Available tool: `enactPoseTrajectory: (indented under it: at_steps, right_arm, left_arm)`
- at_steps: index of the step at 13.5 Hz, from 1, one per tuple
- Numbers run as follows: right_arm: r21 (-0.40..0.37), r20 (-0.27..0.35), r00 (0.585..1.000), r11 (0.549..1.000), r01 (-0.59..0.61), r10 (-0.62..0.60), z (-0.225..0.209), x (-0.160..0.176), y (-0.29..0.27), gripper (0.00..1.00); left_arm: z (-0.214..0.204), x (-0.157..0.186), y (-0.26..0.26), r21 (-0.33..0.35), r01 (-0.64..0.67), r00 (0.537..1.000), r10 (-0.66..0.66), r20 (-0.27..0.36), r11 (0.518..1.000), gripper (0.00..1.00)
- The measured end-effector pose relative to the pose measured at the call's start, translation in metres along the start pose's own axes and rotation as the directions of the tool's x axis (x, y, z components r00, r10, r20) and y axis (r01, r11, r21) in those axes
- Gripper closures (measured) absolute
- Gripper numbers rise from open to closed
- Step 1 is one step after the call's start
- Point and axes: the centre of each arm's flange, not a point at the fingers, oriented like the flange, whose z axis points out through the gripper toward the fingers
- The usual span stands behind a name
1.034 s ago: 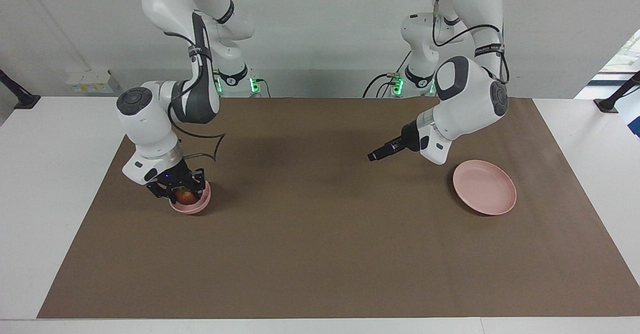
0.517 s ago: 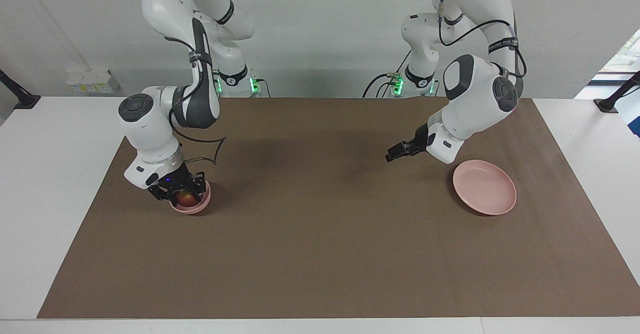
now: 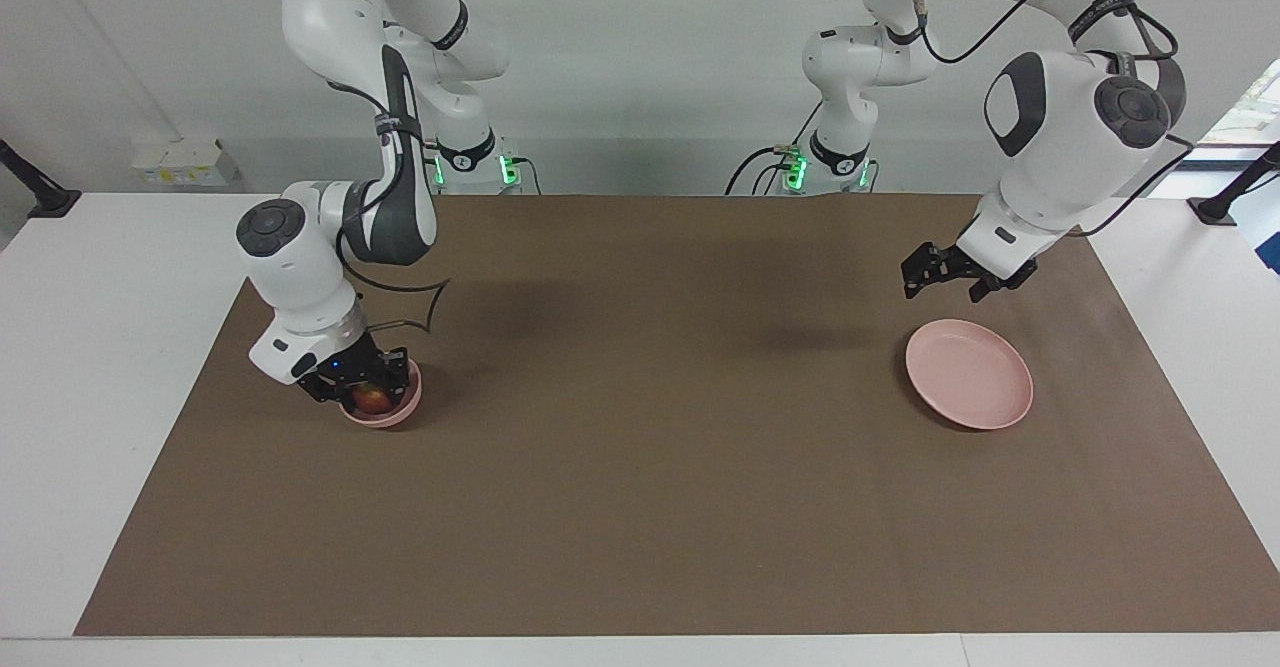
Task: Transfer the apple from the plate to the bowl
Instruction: 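Lower the apple into the pink bowl and open the right gripper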
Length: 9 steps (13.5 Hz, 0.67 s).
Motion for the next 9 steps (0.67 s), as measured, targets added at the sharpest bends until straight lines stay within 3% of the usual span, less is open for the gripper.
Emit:
enactPoseTrajectory:
  at_steps: [1, 2, 5, 9]
  right_arm:
    - [0.000, -0.003, 1.000, 1.000, 0.001, -0.001, -0.001, 0.001, -0.001, 0.02]
    - [-0.001, -0.007, 1.000, 1.000, 0.003, -0.003, -0.003, 0.002, -0.002, 0.00]
    - [-0.004, -0.041, 0.999, 0.999, -0.033, 0.032, -0.026, 0.009, -0.006, 0.00]
    - [0.011, -0.030, 0.990, 0.990, -0.139, 0.139, -0.110, 0.006, -0.022, 0.00]
  left_arm:
    - [-0.013, -0.002, -0.002, 0.002, 0.001, 1.000, -0.001, -0.004, 1.000, 0.00]
    - [-0.027, -0.005, -0.003, 0.002, 0.001, 1.000, -0.001, -0.002, 1.000, 0.00]
    - [-0.056, -0.014, 0.001, 0.001, -0.002, 1.000, 0.002, 0.004, 1.000, 0.00]
    - [-0.071, -0.025, 0.000, -0.005, 0.003, 1.000, -0.003, -0.005, 1.000, 0.00]
